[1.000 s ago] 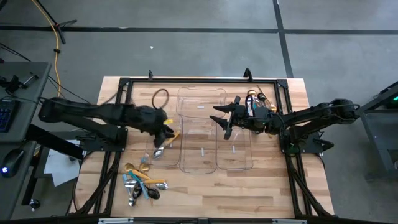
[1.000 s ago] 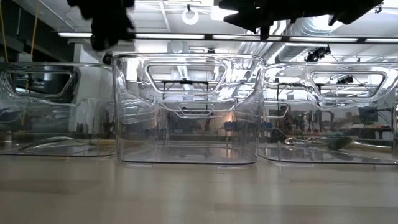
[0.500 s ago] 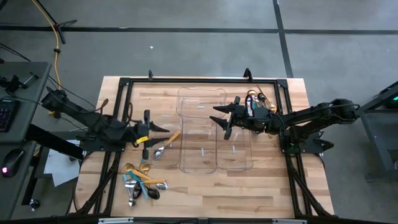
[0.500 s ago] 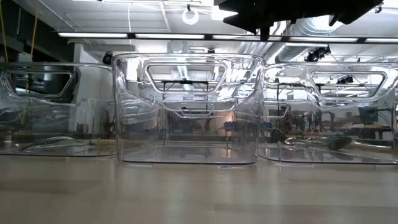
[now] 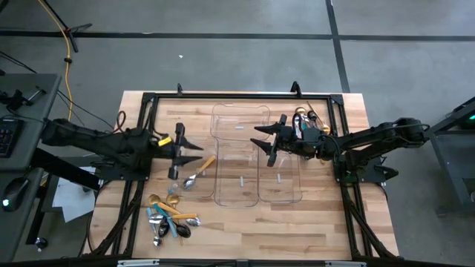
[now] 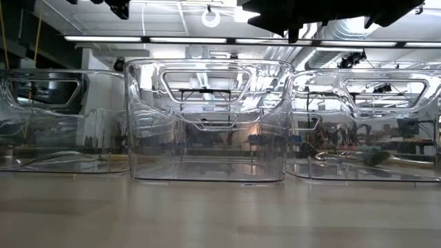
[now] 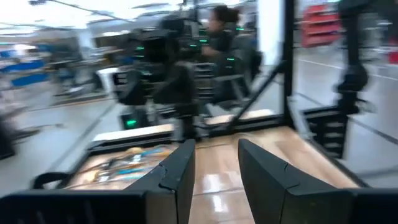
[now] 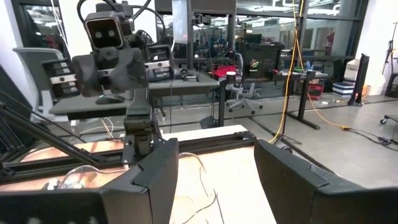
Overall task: Sort silverware by color (type)
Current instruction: Put the yellow spoon into the left transparent bin
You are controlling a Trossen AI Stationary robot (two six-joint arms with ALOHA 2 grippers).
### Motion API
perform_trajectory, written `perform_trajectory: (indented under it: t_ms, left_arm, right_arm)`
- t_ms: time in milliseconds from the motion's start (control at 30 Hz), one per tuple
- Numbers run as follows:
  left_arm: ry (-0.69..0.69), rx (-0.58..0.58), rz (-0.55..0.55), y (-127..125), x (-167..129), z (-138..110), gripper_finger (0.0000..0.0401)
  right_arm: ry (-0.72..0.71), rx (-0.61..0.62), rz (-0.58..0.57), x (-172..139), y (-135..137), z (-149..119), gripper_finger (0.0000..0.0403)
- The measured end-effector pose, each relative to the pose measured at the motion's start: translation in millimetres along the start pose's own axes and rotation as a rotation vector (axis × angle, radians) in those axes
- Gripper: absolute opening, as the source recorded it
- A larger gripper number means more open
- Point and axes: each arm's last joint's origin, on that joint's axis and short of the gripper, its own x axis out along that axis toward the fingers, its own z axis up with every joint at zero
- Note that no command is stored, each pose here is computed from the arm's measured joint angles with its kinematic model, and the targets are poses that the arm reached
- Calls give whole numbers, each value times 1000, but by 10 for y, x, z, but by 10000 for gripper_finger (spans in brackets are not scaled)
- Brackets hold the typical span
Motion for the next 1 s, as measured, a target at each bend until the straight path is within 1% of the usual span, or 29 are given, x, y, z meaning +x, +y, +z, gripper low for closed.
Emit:
perform_trajectory:
  t_ms: [233, 400, 500, 533, 600, 700, 767, 900, 1000]
  left_arm:
    - [27, -17, -9, -9, 16, -34, 111]
    - [19, -32, -7, -7, 16, -27, 110]
    - [-8, -99, -10, -11, 16, 0, 110]
    - [-22, -137, -32, -29, 14, 14, 110]
    - [-10, -206, -135, -103, 8, 50, 110]
    - [56, -279, -273, -260, -11, 158, 110]
    - [116, -294, -325, -394, -2, 233, 110]
    - [289, -250, -356, -697, 47, 353, 110]
    - [460, -246, -331, -929, 93, 408, 110]
  right_arm:
    - [14, -5, 0, 0, 0, -14, 194]
    - [14, -5, 0, 0, 0, -14, 194]
    - [16, -5, 1, 0, 0, -16, 194]
    - [17, -6, 1, 0, 0, -17, 194]
    - [20, -7, 1, 0, 0, -20, 194]
    - [20, -17, 1, 0, 0, -21, 194]
    - [23, -25, 1, 0, 0, -23, 194]
    - [25, -25, 1, 0, 0, -25, 194]
    - [27, -25, 1, 0, 1, -27, 194]
